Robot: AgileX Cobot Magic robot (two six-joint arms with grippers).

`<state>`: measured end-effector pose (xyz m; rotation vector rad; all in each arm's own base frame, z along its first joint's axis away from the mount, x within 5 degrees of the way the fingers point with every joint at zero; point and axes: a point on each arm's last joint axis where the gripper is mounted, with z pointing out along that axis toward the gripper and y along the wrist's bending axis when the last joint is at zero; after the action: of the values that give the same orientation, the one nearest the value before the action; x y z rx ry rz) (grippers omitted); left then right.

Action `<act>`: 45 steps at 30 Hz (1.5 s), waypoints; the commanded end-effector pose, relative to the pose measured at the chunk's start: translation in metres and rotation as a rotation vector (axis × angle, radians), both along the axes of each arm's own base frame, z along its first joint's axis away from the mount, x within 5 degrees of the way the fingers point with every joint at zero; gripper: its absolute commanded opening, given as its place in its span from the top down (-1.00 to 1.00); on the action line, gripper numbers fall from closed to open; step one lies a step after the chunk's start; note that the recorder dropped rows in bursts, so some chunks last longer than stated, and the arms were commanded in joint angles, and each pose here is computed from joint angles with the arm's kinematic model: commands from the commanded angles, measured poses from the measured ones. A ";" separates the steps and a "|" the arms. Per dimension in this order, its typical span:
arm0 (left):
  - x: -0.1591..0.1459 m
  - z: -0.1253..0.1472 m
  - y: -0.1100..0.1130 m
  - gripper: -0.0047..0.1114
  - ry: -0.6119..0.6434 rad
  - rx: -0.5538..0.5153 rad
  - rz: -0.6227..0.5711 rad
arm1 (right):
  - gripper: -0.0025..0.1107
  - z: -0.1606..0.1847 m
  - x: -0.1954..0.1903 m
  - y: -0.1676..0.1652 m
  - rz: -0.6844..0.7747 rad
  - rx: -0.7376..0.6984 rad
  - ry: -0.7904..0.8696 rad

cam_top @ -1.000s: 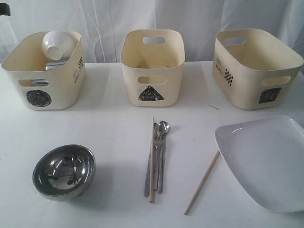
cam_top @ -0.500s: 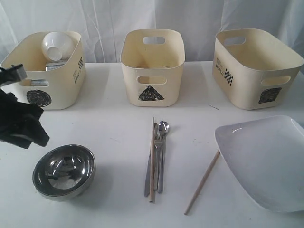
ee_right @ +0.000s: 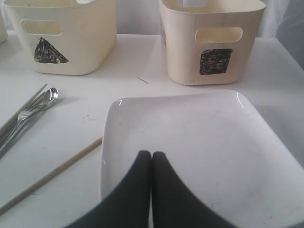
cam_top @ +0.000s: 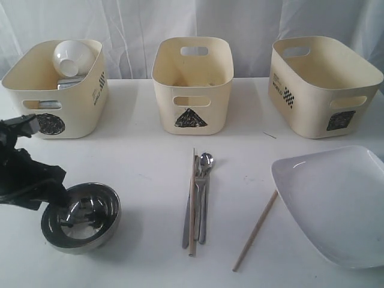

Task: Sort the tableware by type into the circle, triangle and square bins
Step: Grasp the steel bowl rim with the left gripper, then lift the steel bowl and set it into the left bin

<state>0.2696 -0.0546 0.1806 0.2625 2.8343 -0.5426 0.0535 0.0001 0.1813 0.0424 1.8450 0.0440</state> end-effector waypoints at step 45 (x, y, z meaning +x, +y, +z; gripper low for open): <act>0.130 0.121 0.029 0.49 -1.178 0.349 0.246 | 0.96 0.000 0.000 0.000 0.001 -0.001 -0.010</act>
<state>0.3805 -0.0181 0.3198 0.0773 1.6680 0.1499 0.0535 0.0001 0.1813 0.0424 1.8450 0.0440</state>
